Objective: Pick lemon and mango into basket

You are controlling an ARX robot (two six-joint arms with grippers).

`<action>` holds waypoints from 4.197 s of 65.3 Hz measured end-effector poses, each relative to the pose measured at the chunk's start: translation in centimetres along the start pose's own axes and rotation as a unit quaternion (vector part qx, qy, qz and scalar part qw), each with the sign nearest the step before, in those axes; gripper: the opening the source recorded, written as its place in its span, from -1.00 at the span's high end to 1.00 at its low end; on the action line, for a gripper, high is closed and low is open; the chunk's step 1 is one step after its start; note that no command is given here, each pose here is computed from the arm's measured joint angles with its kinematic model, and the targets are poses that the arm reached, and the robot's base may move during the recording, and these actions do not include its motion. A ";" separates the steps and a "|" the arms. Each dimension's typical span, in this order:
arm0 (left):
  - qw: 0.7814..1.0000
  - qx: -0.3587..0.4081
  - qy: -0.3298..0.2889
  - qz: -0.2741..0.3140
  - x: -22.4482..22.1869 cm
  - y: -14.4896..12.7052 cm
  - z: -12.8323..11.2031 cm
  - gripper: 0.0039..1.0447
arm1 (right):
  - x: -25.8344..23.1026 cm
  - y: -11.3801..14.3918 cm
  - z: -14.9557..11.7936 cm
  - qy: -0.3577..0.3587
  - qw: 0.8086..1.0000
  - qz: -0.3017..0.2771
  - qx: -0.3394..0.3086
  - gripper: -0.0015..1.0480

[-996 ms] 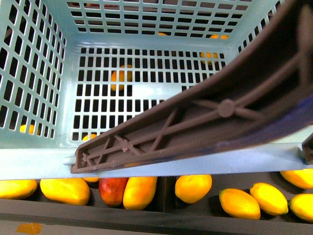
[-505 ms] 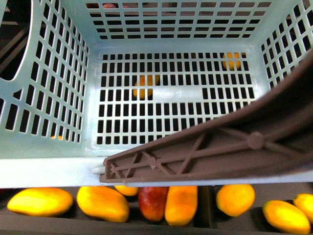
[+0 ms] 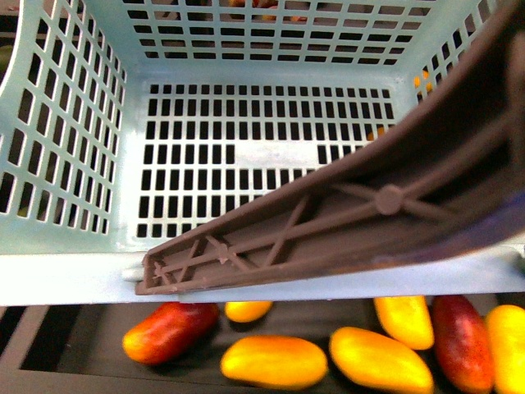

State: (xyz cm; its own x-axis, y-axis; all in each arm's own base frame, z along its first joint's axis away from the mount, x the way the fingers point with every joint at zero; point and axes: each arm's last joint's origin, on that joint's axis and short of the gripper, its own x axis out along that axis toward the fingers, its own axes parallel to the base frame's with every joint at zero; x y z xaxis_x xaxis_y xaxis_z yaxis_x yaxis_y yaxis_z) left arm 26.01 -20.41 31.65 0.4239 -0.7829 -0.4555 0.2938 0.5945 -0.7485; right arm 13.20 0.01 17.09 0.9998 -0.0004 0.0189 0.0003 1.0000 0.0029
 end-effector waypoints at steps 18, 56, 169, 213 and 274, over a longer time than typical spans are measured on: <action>1.000 -0.001 0.000 0.000 0.0 0.0 0.0 0.91 | 0.0 0.0 0.0 0.000 1.000 0.000 0.000 -0.83; 1.000 0.000 0.000 0.001 0.0 0.0 0.0 0.91 | 2.7 -4.5 -2.5 0.272 0.931 -0.208 0.125 -0.83; 1.000 0.000 0.001 0.000 0.0 0.0 -0.1 0.91 | 14.8 -12.1 -22.6 0.556 0.828 -0.021 -0.072 -0.83; 1.000 0.000 0.000 0.001 0.0 0.0 -0.1 0.91 | 13.5 -12.8 -21.1 0.531 0.847 -0.027 -0.004 -0.24; 1.000 0.000 0.001 0.001 0.0 0.0 -0.1 0.91 | 12.2 0.4 11.2 0.054 0.988 0.117 0.085 -0.23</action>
State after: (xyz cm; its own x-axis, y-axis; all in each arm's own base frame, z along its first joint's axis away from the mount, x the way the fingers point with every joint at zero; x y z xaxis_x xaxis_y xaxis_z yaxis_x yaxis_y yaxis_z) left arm 25.97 -20.43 31.60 0.4234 -0.7823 -0.4569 0.2932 0.5955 -0.7479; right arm 25.16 0.36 28.54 0.9684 0.2399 -0.0687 -0.2246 0.9578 0.1794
